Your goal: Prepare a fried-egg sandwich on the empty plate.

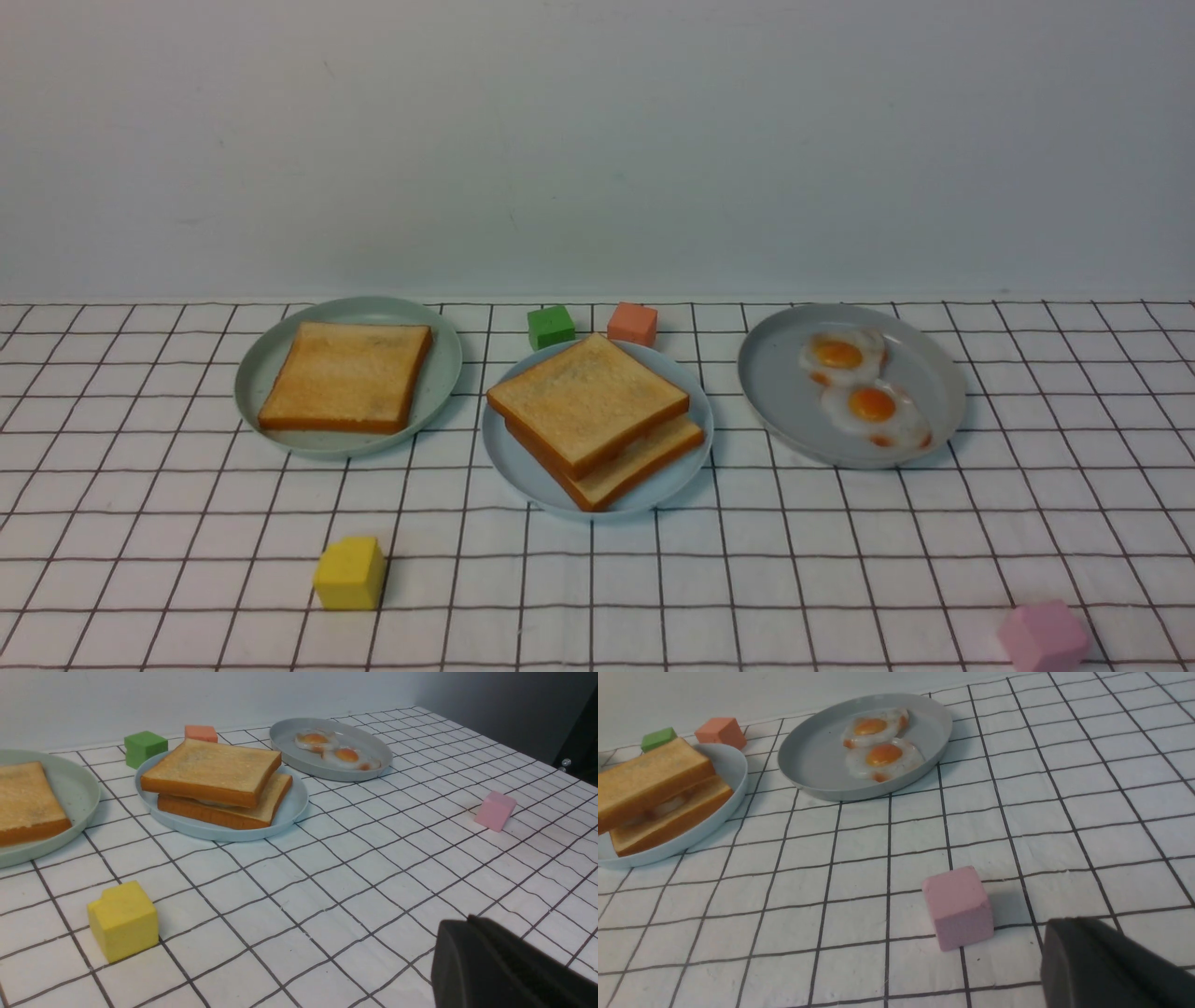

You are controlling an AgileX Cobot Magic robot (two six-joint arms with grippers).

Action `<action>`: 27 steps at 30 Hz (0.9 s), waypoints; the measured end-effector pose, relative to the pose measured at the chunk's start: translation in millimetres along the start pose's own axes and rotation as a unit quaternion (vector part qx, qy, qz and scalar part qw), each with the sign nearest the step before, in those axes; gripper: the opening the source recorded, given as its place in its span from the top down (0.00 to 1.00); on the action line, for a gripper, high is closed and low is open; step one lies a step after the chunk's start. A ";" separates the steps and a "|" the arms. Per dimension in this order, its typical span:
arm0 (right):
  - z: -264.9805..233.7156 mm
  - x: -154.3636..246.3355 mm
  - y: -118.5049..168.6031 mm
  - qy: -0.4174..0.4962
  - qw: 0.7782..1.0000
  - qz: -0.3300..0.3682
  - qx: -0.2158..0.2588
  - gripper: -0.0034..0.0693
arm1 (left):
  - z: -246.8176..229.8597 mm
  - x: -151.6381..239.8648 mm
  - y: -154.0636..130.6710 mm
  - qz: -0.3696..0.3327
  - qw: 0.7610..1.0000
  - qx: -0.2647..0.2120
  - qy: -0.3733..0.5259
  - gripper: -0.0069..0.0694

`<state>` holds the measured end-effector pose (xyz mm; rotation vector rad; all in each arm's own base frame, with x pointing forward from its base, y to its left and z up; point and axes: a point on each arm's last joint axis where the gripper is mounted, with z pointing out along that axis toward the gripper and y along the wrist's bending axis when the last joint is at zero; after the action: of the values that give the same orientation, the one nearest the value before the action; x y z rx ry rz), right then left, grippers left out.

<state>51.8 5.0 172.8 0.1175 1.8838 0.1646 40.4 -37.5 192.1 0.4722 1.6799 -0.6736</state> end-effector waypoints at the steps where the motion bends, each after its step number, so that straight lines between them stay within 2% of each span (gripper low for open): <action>1: 0.0 0.2 0.1 0.001 1.000 0.003 -0.001 0.96 | 0.0 0.0 0.0 0.000 1.000 0.000 0.000 0.93; 27: 0.0 0.5 0.7 0.003 1.000 0.016 -0.004 0.94 | 0.0 0.0 0.1 0.003 1.000 -0.001 0.000 0.89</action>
<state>51.6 5.7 172.5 0.1420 1.8881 0.1934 40.4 -37.4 192.1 0.4759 1.6786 -0.6684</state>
